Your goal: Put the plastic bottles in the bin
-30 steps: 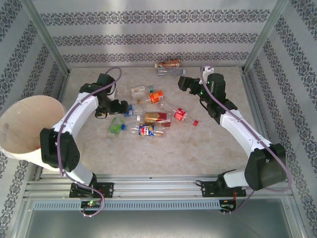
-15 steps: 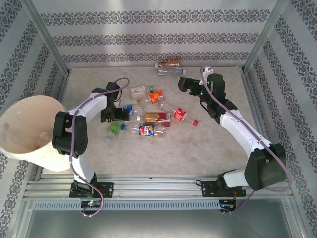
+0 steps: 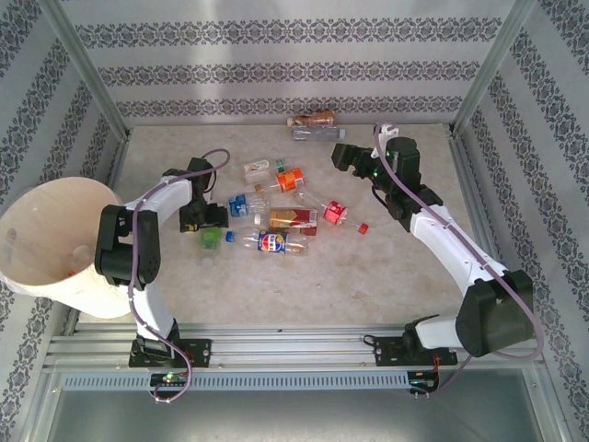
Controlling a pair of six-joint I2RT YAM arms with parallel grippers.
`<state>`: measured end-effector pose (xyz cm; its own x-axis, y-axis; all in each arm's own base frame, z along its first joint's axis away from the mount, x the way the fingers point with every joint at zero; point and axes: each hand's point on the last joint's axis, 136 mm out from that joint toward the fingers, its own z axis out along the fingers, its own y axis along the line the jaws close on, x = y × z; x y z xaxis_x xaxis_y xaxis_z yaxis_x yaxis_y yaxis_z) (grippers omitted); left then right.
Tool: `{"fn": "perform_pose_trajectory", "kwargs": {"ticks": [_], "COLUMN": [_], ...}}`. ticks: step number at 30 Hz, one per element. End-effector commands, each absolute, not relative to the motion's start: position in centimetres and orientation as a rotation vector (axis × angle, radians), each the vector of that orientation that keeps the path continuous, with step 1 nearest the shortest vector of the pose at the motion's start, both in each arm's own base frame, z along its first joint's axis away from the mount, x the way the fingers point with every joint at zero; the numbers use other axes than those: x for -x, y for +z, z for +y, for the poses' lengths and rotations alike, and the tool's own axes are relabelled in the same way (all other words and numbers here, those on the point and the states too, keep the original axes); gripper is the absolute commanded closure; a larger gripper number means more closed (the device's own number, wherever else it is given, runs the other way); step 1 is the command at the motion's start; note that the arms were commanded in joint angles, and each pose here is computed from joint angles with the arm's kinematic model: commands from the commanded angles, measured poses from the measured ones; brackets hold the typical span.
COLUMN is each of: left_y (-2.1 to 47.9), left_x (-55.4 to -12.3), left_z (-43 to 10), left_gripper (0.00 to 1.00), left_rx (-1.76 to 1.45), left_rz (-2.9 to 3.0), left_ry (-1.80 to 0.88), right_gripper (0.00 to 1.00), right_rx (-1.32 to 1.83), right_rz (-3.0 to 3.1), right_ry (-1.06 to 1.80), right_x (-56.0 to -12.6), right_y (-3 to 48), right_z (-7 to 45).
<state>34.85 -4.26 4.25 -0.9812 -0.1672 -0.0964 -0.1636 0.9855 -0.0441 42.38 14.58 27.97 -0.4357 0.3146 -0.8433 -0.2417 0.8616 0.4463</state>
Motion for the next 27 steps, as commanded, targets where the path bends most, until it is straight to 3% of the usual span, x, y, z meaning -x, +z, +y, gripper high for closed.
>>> {"fn": "perform_pose_trajectory", "kwargs": {"ticks": [1, 3, 9, 20, 27], "left_y": [3.9, 4.0, 5.7, 13.7, 20.7], "left_x": [-35.3, -35.5, -35.7, -36.0, -36.8], "left_z": [-3.7, -3.7, -3.2, -2.0, -3.0], "left_gripper": [0.21, 0.29, 0.39, 0.47, 0.50], "left_rx": [0.318, 0.321, 0.323, 0.342, 0.340], "left_rz": [2.999, 2.989, 2.927, 2.701, 2.514], "left_ry": [-0.047, -0.060, -0.031, 0.003, -0.130], "right_gripper": [0.02, 0.02, 0.02, 0.02, 0.02], "right_rx": [-0.064, -0.064, -0.033, 0.246, 0.403], "right_rz": [1.907, 1.906, 1.893, 1.821, 1.779], "right_ry": [0.610, 0.617, 0.617, 0.621, 0.603], "right_x": [-42.2, -42.2, -41.6, -39.3, -38.6], "right_y": [28.5, 28.6, 29.1, 30.8, 31.2], "right_z": [14.1, 14.1, 14.3, 18.0, 21.0]}}
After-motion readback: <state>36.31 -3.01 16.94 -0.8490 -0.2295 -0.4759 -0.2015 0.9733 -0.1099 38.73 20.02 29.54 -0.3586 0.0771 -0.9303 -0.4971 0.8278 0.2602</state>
